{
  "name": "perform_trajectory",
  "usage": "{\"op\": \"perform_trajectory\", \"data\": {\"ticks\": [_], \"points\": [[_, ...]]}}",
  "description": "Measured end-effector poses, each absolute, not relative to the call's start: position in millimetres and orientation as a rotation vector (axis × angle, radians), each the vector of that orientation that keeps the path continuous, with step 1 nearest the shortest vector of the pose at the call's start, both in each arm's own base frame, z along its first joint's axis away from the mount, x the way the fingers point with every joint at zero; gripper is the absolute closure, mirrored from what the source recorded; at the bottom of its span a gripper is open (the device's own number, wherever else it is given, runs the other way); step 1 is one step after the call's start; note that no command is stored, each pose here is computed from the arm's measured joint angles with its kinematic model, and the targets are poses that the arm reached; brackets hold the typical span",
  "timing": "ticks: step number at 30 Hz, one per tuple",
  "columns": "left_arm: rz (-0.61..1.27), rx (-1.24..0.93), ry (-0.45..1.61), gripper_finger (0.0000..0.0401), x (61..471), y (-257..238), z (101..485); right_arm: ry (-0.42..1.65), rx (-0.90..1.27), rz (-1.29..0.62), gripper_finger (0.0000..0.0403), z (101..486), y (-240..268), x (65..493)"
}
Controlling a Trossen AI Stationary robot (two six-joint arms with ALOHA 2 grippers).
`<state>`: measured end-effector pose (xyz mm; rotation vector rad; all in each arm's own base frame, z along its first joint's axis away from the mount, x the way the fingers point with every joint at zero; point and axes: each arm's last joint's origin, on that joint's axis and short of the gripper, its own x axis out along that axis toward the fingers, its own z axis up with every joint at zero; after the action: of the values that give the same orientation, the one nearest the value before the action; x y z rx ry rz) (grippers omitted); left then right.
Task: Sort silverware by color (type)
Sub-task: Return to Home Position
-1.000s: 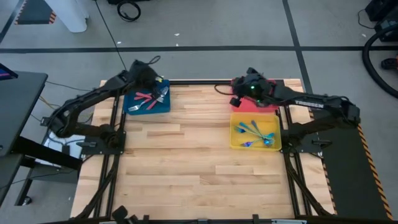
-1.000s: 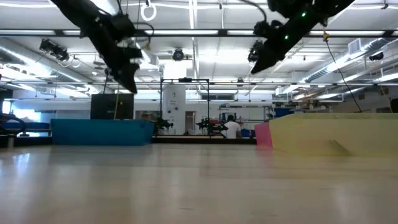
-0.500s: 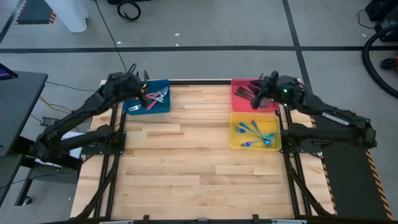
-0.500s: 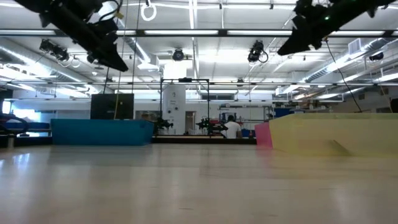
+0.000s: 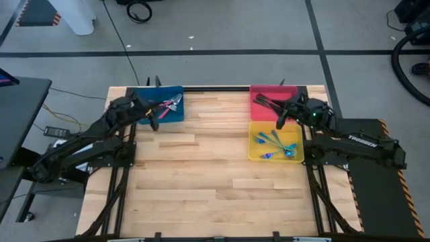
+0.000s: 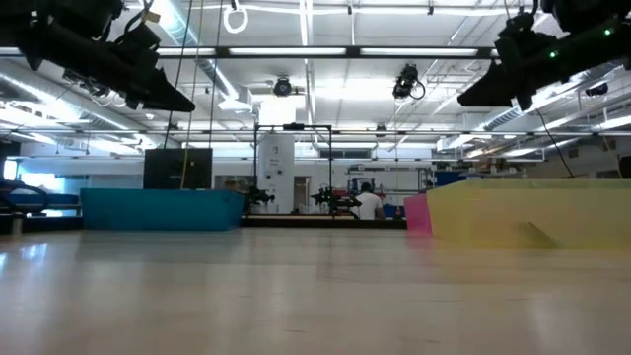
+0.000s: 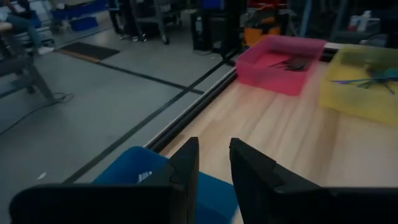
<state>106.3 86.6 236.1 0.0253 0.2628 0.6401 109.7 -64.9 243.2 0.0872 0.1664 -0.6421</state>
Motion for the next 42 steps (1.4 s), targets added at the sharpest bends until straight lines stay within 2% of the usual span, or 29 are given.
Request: {"op": "perform_trajectory", "data": {"ticks": [6, 13, 23, 42], "points": [[0.6, 0.055, 0.218, 0.0312, 105.1, 78.2, 219.8, 0.153, 0.091, -0.634, 0.0304, 223.0, -63.0, 106.8], [0.571, 0.068, 0.191, 0.0312, 105.2, 73.3, 192.8, 0.145, 0.081, -0.535, 0.0304, 197.3, -59.8, 106.7], [0.512, 0.107, 0.126, 0.0312, 107.6, 65.3, 167.3, 0.152, 0.092, -0.486, 0.0304, 179.4, -57.9, 106.3], [0.423, 0.104, 0.156, 0.0312, 111.3, 54.9, 155.5, 0.249, 0.105, -0.484, 0.0304, 142.7, -56.0, 103.0]]}}
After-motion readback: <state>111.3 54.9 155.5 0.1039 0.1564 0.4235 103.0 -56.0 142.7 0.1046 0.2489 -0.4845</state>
